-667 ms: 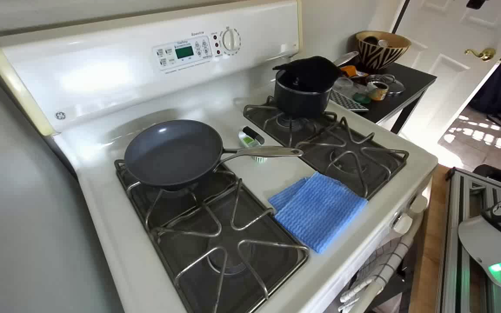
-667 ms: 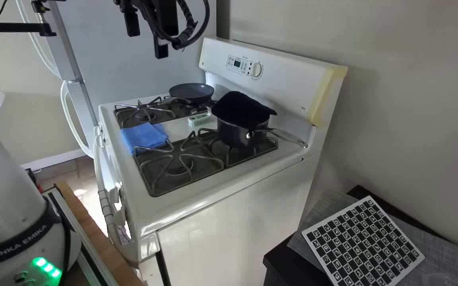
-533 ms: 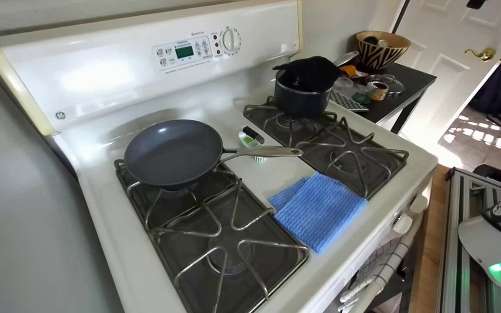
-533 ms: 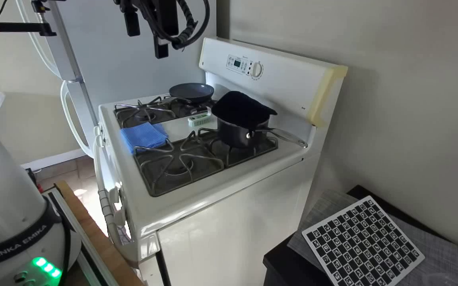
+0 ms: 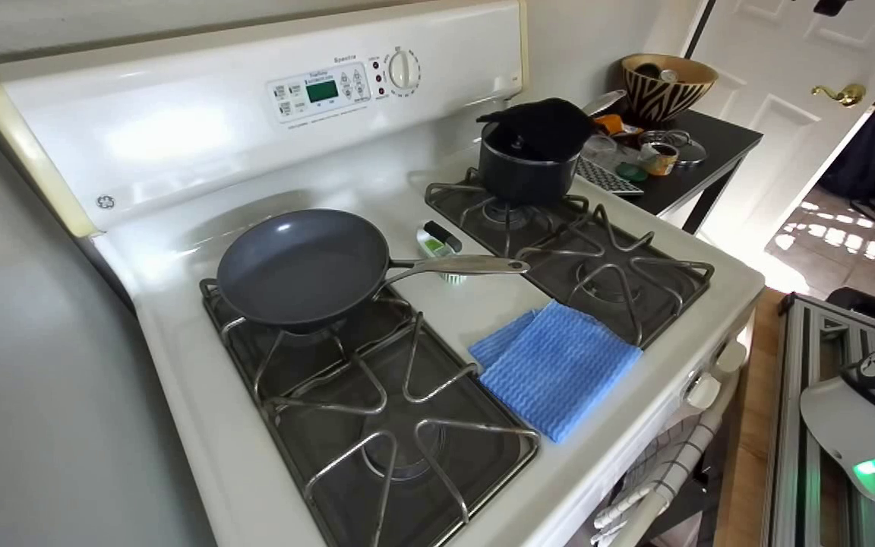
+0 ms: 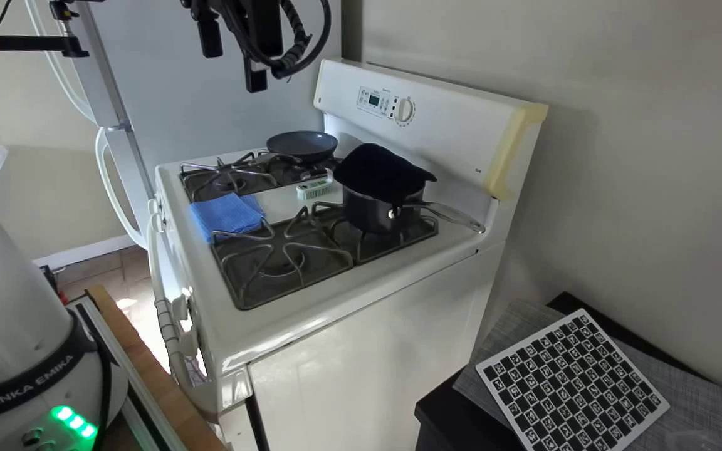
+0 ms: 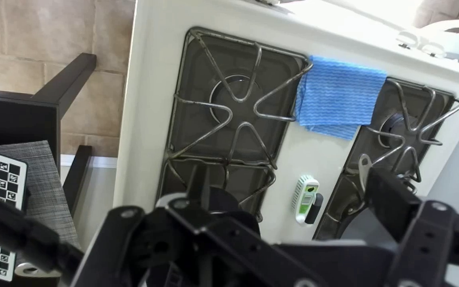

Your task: Move the pan forward, then use the blue towel to wipe the handle of the pan

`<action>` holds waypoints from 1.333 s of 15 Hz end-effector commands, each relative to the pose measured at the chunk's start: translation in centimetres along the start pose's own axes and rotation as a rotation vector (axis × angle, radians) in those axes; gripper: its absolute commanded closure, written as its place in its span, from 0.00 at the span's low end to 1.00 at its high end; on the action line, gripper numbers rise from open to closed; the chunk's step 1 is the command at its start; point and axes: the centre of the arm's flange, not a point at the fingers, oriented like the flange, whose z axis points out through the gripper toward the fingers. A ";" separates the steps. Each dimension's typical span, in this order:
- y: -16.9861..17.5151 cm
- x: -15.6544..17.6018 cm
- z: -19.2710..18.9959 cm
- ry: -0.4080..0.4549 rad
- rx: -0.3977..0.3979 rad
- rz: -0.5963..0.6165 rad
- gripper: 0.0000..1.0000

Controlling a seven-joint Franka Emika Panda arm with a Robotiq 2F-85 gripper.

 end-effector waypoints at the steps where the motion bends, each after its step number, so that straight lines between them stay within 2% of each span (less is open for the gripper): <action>1: -0.5 2.7 2.7 0.047 -0.046 0.090 0.00; 4: -2.7 6.0 5.2 0.076 -0.086 0.098 0.00; 9: -9.1 10.5 10.0 0.023 -0.127 0.001 0.00; 16: -16.8 15.4 15.6 0.053 -0.151 -0.143 0.00; 17: -15.2 13.3 14.6 0.055 -0.169 -0.123 0.00; 20: -16.6 14.6 15.6 0.043 -0.169 -0.151 0.00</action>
